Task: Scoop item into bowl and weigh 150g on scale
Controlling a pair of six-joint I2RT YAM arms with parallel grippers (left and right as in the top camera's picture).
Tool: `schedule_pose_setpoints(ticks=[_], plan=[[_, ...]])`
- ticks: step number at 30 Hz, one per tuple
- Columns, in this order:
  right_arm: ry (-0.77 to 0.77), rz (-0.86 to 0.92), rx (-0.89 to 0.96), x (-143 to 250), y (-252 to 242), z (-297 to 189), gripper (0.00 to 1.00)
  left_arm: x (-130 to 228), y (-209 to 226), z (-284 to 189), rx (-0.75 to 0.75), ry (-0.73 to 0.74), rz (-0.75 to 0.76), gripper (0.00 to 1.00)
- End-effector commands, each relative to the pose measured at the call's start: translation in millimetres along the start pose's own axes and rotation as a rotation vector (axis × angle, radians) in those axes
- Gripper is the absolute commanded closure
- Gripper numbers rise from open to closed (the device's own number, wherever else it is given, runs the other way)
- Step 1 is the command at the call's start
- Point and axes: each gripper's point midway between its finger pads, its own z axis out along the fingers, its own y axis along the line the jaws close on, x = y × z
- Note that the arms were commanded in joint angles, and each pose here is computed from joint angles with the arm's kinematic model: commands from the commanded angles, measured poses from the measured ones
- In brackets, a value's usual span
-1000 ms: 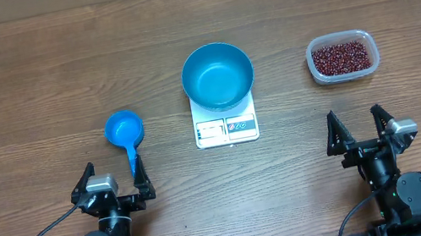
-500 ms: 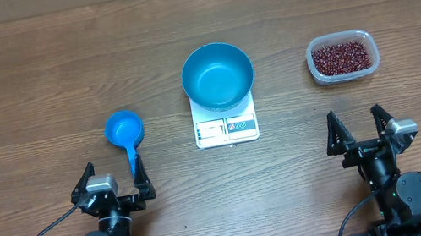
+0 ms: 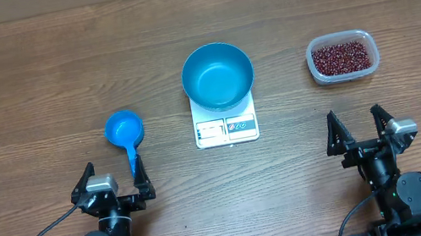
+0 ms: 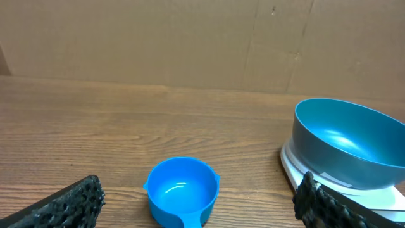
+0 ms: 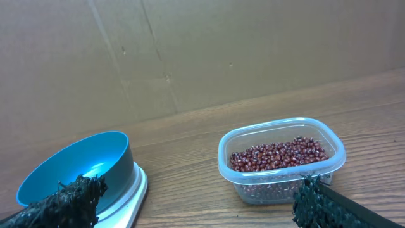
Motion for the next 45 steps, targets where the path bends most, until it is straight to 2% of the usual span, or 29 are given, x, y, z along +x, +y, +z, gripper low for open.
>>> schedule_pose_setpoints(ticks=[1, 42, 45], plan=[[-0.001, 0.001, -0.006, 2.4, 0.7, 0.2, 0.00, -0.1, 0.8, -0.4, -0.002, -0.005, 0.008, 0.00], [-0.001, 0.001, -0.006, 2.3, 0.7, 0.2, 0.00, -0.3, 2.6, -0.4, -0.013, -0.006, 0.027, 0.00], [-0.001, 0.001, -0.006, 2.4, 0.7, 0.2, 0.00, -3.4, 10.6, -0.7, -0.060, -0.019, 0.027, 0.01]])
